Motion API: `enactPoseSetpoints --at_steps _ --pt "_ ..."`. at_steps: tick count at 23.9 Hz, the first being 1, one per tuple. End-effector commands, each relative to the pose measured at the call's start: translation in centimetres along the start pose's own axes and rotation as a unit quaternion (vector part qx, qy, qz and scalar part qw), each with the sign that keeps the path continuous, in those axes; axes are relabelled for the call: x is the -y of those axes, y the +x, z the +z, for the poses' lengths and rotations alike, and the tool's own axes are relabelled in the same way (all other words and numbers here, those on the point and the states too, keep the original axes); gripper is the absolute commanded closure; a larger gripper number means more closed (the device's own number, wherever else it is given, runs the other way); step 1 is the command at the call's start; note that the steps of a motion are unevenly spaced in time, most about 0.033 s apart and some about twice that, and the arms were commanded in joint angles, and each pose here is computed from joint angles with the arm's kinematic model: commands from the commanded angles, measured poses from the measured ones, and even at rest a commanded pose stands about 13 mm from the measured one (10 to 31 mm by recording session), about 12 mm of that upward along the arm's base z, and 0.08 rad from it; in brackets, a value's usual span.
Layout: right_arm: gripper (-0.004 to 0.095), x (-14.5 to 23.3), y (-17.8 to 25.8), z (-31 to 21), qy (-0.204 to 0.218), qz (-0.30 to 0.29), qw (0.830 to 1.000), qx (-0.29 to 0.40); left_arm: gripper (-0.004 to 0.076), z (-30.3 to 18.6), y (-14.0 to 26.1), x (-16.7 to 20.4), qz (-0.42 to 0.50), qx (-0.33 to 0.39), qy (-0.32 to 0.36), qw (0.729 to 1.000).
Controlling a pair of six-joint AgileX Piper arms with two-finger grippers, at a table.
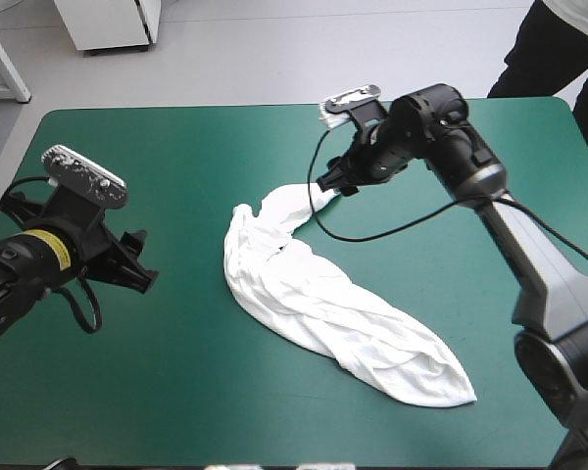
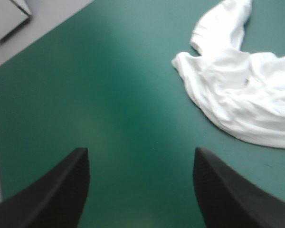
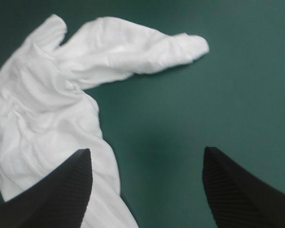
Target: Fold the cloth
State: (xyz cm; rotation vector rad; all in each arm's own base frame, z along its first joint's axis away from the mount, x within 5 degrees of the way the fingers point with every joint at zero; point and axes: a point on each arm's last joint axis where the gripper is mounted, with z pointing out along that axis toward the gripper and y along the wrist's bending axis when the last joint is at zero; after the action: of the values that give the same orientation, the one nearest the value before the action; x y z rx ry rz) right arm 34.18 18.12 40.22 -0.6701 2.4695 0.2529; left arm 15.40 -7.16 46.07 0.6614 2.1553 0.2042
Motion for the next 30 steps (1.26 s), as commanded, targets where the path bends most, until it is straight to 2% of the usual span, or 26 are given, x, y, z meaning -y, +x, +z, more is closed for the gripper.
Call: enactPoseSetpoints --at_steps 1,4,7,10,12,15,20,30 --pt "0.0282 1.5 2.9 -5.0 0.050 0.003 0.999 0.011 0.0265 0.9 -2.4 -0.7 0.018 0.011 -0.046 0.999" --pt "0.0283 2.0 6.9 -6.2 0.083 0.007 0.996 -0.020 0.0265 4.9 -5.2 -0.7 0.043 -0.023 -0.060 0.997" --pt "0.0283 1.8 9.8 -7.8 0.091 0.008 0.995 -0.025 0.0265 9.5 -7.4 -1.5 -0.018 -0.018 -0.016 1.000" --pt "0.0302 1.7 12.0 -9.1 0.102 0.004 0.994 -0.024 0.0265 15.6 -6.9 -3.7 -0.077 -0.065 0.020 0.995" --pt "0.0302 1.6 12.7 -9.3 0.101 0.008 0.995 -0.024 0.0265 19.2 -6.1 -4.0 -0.106 -0.087 0.058 0.989" --pt "0.0303 1.4 12.9 -9.2 0.090 0.012 0.996 -0.026 0.0265 22.7 -5.8 -3.5 -0.099 -0.111 0.077 0.986" --pt "0.0304 1.2 12.9 -9.2 0.079 0.015 0.996 -0.025 0.0265 28.3 -7.2 -2.4 -0.106 -0.117 0.124 0.980" --pt "0.0304 1.0 12.9 -9.2 0.073 0.017 0.997 -0.025 0.0266 34.5 -5.8 0.9 -0.087 -0.166 0.147 0.971"
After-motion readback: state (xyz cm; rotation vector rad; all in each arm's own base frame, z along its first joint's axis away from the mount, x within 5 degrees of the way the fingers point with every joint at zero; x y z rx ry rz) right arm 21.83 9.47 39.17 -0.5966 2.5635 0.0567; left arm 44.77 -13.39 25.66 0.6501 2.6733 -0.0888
